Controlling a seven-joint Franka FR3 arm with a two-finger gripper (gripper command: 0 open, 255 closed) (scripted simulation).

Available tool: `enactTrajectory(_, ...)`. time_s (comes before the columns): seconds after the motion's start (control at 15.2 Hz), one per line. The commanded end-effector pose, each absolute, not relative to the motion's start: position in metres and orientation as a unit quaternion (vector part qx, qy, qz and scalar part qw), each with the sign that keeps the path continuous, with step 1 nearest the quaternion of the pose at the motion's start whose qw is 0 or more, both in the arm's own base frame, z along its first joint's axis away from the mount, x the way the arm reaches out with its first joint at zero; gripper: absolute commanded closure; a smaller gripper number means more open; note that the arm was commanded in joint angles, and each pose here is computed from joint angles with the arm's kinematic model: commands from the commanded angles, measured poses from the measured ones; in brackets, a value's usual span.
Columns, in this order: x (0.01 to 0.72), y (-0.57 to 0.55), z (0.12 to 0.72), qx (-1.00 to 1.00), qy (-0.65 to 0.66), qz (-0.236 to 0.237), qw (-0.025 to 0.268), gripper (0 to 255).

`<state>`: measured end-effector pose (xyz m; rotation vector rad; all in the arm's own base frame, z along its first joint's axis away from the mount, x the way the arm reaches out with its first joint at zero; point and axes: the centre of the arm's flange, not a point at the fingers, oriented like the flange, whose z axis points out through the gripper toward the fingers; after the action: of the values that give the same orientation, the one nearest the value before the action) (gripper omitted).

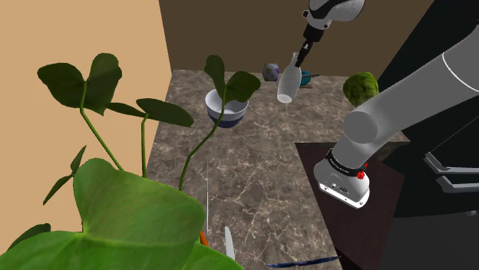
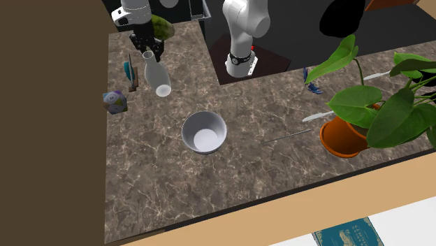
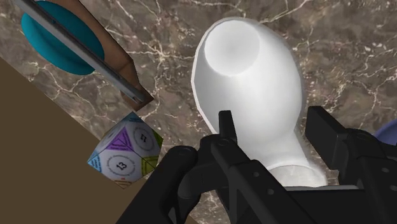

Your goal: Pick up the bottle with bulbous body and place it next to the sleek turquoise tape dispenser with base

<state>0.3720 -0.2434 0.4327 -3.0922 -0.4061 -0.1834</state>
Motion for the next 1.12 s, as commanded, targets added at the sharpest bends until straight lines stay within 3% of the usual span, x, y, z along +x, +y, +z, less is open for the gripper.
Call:
enactTrajectory(0.0, 0.372, -0.244, 0.433, -0.99, -0.13, -0.059, 0.009, 255)
enactTrajectory(0.13, 0.372, -0.244, 0.433, -0.99, -0.13, -0.059, 0.009, 255)
enactTrajectory(0.2, 0.372, -0.244, 0.433, -0.99, -0.13, -0.059, 0.009, 0)
enactTrajectory(0.53, 0.372, -0.243, 0.433, -0.99, -0.13, -0.059, 0.009, 0)
enactTrajectory(0.79, 0.366, -0.245, 0.482, -0.99, -0.13, -0.059, 0.009, 0)
enactTrajectory(1.06, 0.366, -0.245, 0.482, -0.99, -0.13, -0.059, 0.009, 0)
